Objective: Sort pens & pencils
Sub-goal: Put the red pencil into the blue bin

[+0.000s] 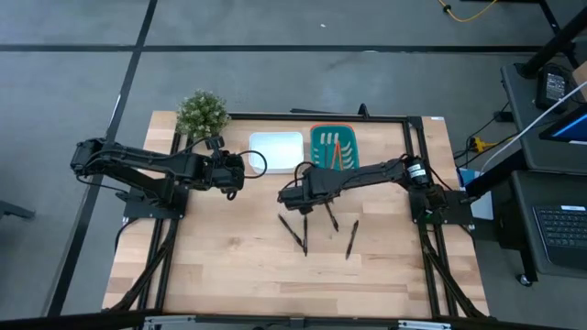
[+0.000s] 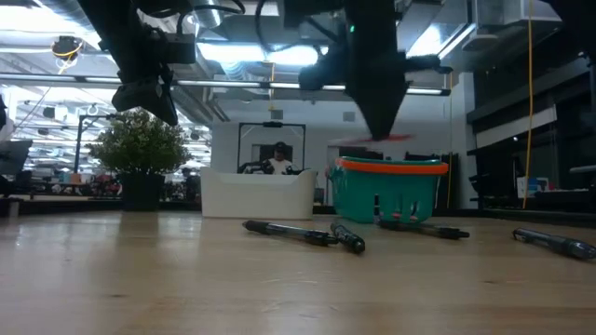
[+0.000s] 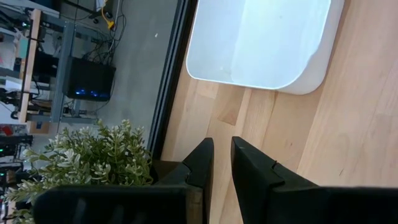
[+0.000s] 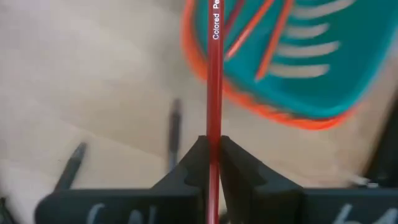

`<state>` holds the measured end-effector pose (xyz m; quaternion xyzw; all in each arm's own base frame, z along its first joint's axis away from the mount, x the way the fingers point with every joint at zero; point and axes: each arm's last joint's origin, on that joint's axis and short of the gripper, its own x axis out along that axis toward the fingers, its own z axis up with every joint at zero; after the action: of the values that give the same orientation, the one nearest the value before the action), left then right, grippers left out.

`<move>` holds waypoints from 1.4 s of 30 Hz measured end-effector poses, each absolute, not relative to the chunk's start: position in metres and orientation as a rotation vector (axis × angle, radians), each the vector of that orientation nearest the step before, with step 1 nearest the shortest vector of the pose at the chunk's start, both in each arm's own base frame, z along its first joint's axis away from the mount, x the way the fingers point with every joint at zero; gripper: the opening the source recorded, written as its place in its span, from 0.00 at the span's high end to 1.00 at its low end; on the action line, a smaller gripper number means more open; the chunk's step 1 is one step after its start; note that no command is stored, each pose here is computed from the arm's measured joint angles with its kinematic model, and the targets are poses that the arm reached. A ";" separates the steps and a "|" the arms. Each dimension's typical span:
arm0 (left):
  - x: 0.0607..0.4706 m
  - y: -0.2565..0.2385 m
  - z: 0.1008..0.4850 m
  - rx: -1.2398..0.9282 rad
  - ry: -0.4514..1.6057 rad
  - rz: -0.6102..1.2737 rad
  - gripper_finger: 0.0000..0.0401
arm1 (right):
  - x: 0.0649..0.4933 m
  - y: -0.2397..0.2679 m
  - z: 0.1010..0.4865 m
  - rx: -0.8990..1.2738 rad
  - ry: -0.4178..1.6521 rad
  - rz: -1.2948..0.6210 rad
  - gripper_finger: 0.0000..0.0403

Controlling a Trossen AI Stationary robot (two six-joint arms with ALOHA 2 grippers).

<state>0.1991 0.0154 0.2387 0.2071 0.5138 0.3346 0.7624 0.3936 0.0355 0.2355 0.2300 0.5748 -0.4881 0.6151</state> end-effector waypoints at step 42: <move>0.199 0.015 0.239 0.453 1.119 0.726 0.87 | 0.371 -0.086 0.204 0.454 1.524 -1.223 0.92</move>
<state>0.1990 0.0154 0.2387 0.2084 0.5145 0.3335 0.7620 0.3712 -0.0864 0.2042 0.1909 0.6405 -0.5139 0.5378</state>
